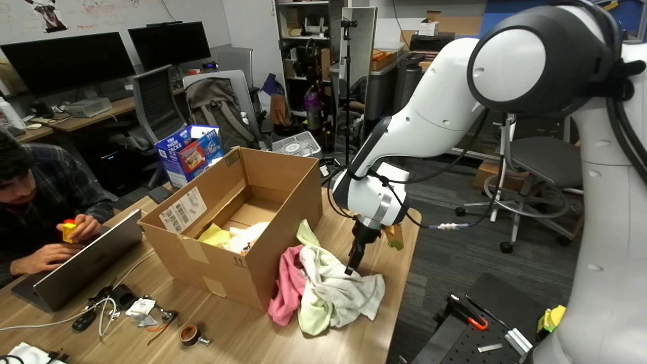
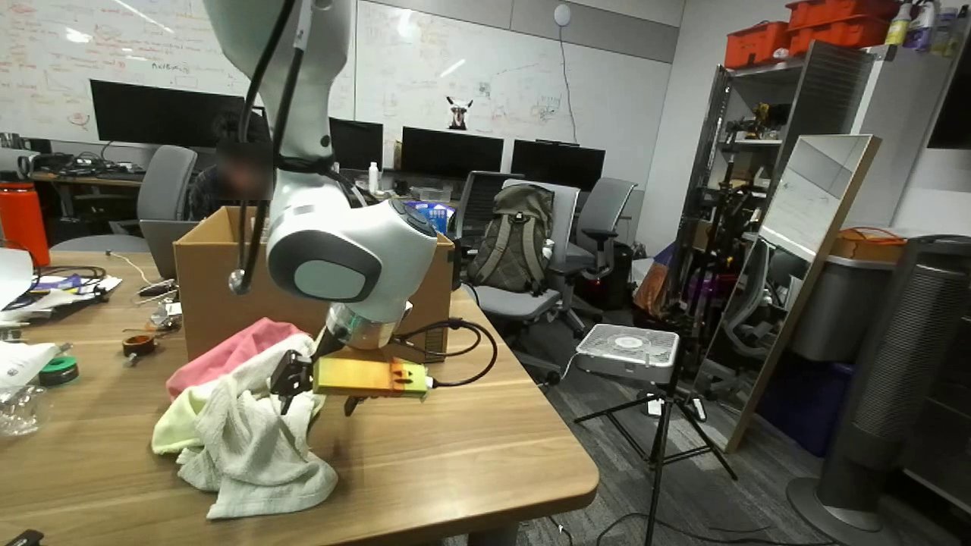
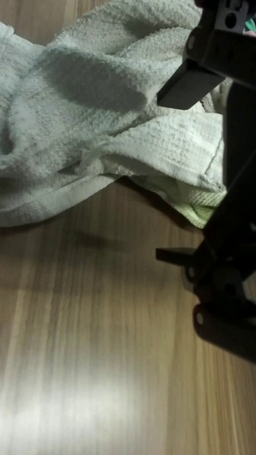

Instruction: Pick up three cloths from the table and put them in the box.

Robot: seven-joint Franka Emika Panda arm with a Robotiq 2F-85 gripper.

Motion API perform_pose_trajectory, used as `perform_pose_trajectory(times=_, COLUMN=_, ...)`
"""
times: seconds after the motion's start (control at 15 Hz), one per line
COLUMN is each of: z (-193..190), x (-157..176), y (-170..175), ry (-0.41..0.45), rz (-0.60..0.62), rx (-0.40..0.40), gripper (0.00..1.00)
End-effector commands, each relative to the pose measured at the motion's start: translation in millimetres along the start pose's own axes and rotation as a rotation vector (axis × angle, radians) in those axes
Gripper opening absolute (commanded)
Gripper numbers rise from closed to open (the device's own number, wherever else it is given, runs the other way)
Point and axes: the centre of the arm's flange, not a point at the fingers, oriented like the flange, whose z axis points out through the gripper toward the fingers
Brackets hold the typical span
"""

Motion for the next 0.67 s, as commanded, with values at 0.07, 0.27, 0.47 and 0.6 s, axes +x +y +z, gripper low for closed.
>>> perform_pose_trajectory(times=0.07, z=4.0, x=-14.5, y=5.8, ry=-0.001, rz=-0.031, rx=-0.025, gripper=1.0)
perform_pose_trajectory(times=0.27, z=1.9, x=-24.0, y=-0.1, ry=-0.017, rz=-0.035, rx=-0.015, gripper=1.0)
perform_pose_trajectory(times=0.47, z=3.9, x=-35.3, y=-5.7, ry=-0.038, rz=-0.039, rx=-0.005, gripper=1.0)
perform_pose_trajectory(times=0.6, z=6.7, x=-43.6, y=-7.2, ry=-0.056, rz=-0.041, rx=-0.005, gripper=1.0)
